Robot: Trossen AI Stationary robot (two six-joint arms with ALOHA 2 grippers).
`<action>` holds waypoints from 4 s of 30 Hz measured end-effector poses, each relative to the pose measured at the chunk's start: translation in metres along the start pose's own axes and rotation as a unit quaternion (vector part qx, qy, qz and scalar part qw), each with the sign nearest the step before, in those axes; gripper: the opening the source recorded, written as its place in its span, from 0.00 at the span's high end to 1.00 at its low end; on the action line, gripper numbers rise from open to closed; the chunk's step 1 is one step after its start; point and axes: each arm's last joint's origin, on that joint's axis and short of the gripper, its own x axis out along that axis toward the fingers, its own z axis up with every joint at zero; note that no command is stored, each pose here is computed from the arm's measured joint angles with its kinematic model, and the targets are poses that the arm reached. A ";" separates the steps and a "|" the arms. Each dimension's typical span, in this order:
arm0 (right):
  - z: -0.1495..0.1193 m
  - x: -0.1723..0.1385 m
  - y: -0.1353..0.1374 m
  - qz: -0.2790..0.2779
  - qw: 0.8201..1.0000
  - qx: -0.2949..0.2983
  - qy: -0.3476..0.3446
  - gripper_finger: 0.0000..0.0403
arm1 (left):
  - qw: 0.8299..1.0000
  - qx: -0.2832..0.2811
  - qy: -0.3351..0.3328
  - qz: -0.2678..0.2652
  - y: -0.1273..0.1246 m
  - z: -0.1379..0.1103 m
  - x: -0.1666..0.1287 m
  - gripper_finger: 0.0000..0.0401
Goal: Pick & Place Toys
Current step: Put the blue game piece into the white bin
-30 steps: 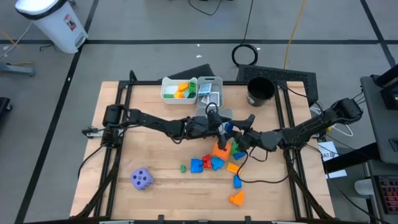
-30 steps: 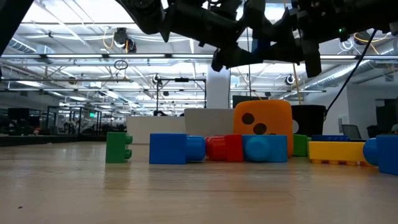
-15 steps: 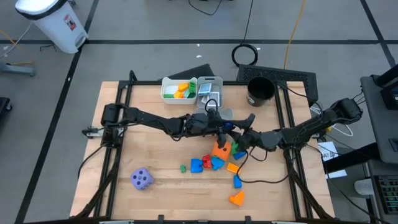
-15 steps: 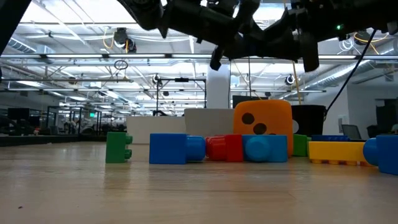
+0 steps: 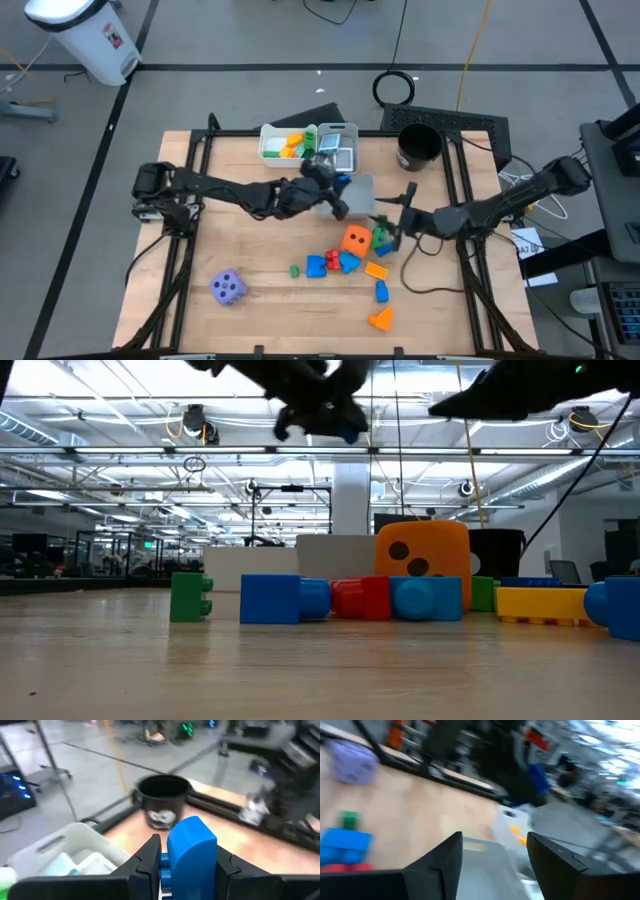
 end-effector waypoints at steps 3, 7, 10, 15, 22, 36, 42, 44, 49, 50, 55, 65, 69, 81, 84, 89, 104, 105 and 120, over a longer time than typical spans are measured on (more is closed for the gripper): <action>0.007 -0.010 -0.007 0.032 0.998 0.040 -0.029 0.52 | 0.999 -0.023 -0.015 0.047 0.027 -0.009 -0.011 0.75; 0.010 -0.016 -0.010 0.063 0.996 0.057 -0.041 0.52 | 0.993 -0.060 -0.019 0.095 0.075 -0.041 -0.022 0.75; 0.011 -0.016 -0.011 0.063 0.995 0.055 -0.045 0.52 | 0.984 -0.105 -0.035 0.141 0.115 -0.062 -0.026 0.75; 0.008 -0.011 -0.010 0.056 0.997 0.043 -0.039 0.52 | 0.968 -0.149 -0.019 0.203 0.171 -0.085 -0.018 0.75; 0.006 -0.007 -0.013 0.045 0.998 0.042 -0.031 0.52 | 0.949 -0.227 0.014 0.220 0.210 -0.098 -0.009 0.67; 0.001 -0.012 -0.016 0.050 0.997 0.065 -0.001 0.52 | 0.962 -0.224 0.046 0.151 0.215 -0.098 -0.007 0.20; -0.016 -0.018 -0.022 0.058 0.992 0.084 0.079 0.52 | 0.965 -0.240 0.067 0.077 0.207 -0.095 -0.008 0.13; -0.026 -0.016 -0.024 0.076 0.984 0.102 0.121 0.52 | 0.963 -0.254 0.072 0.057 0.202 -0.096 -0.008 0.12; -0.052 -0.007 -0.030 0.093 0.958 0.134 0.236 0.52 | 0.962 -0.263 0.068 0.033 0.187 -0.095 -0.009 0.12; -0.058 -0.005 -0.029 0.102 0.951 0.131 0.260 0.52 | 0.963 -0.263 0.062 0.026 0.184 -0.093 -0.009 0.12; -0.079 0.010 -0.022 0.154 0.919 0.144 0.334 0.52 | 0.970 -0.237 0.047 0.004 0.174 -0.090 -0.010 0.11; -0.106 0.034 -0.016 0.210 0.874 0.201 0.388 0.53 | 0.975 -0.221 0.036 -0.007 0.169 -0.088 -0.010 0.11; -0.107 0.035 -0.019 0.233 0.847 0.268 0.396 0.57 | 0.975 -0.221 0.037 -0.007 0.169 -0.088 -0.010 0.12; -0.072 0.035 -0.006 0.375 0.864 0.241 0.234 0.65 | 0.975 -0.221 0.037 -0.007 0.170 -0.088 -0.010 0.10; -0.073 0.033 -0.001 0.347 0.894 0.163 0.232 0.62 | 0.974 -0.221 0.038 -0.007 0.169 -0.089 -0.010 0.10; -0.082 0.031 -0.005 0.200 0.936 0.059 0.282 0.54 | 0.974 -0.222 0.038 -0.008 0.169 -0.089 -0.011 0.10; -0.097 0.017 -0.003 0.202 0.890 0.112 0.393 0.50 | 0.974 -0.222 0.038 -0.008 0.168 -0.089 -0.011 0.10; -0.097 0.017 -0.001 0.222 0.882 0.129 0.394 0.50 | 0.974 -0.222 0.039 -0.008 0.168 -0.089 -0.011 0.10; -0.085 0.008 0.022 0.305 0.872 0.126 0.362 0.49 | 0.974 -0.221 0.039 -0.009 0.168 -0.089 -0.011 0.10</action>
